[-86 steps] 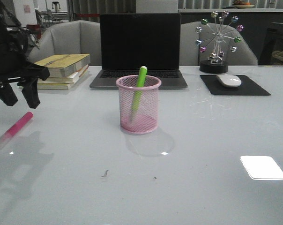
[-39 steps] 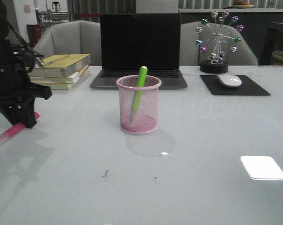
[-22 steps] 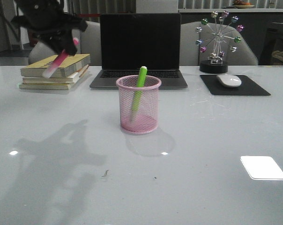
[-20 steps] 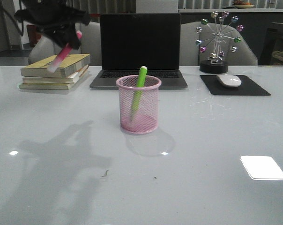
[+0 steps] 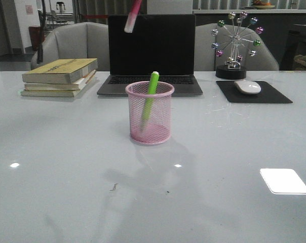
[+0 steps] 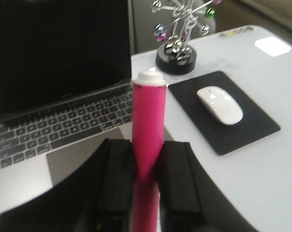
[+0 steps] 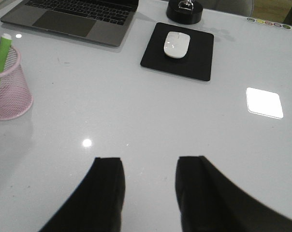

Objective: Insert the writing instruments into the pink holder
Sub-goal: 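Lift the pink marker upright and carry it over the pink holder, then lower the pink marker into the holder and open the left gripper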

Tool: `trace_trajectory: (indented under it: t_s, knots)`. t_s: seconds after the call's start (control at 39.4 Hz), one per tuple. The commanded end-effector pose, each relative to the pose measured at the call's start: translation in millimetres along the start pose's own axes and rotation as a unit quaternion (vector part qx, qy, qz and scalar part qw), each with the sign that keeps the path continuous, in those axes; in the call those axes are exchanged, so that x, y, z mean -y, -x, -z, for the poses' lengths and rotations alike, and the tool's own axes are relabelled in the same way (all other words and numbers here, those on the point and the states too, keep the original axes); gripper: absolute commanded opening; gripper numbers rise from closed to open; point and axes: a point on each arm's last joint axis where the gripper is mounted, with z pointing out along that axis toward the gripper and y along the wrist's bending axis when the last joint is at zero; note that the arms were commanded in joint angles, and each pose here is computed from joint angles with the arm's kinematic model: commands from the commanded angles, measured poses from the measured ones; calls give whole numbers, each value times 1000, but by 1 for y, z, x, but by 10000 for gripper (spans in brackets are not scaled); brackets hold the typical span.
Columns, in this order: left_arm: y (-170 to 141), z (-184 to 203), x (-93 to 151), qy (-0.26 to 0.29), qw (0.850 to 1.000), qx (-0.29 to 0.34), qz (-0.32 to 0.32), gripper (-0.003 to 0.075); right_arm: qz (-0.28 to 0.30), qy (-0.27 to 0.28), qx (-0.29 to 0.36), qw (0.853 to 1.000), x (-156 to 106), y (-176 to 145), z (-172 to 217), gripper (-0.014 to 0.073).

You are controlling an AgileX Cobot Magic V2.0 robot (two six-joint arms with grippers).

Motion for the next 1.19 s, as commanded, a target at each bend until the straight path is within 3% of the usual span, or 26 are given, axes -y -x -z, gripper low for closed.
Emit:
trace_trajectory:
  t_s: [0.0, 0.18, 0.56, 0.84, 1.17]
  knots:
    - [48, 33, 21, -14, 991, 132, 3, 94, 5, -19, 49, 999, 4, 15, 5, 388]
    - [37, 25, 37, -24, 985, 170, 9, 95, 5, -19, 49, 999, 4, 15, 5, 388]
    - [-31, 5, 54, -19, 984, 174, 31, 102, 5, -19, 49, 999, 4, 15, 5, 388]
    - [-45, 8, 67, -31, 985, 166, 32, 101, 5, -19, 49, 999, 4, 15, 5, 388]
    - [-61, 31, 59, -14, 981, 191, 31, 101, 5, -19, 49, 999, 4, 15, 5, 388]
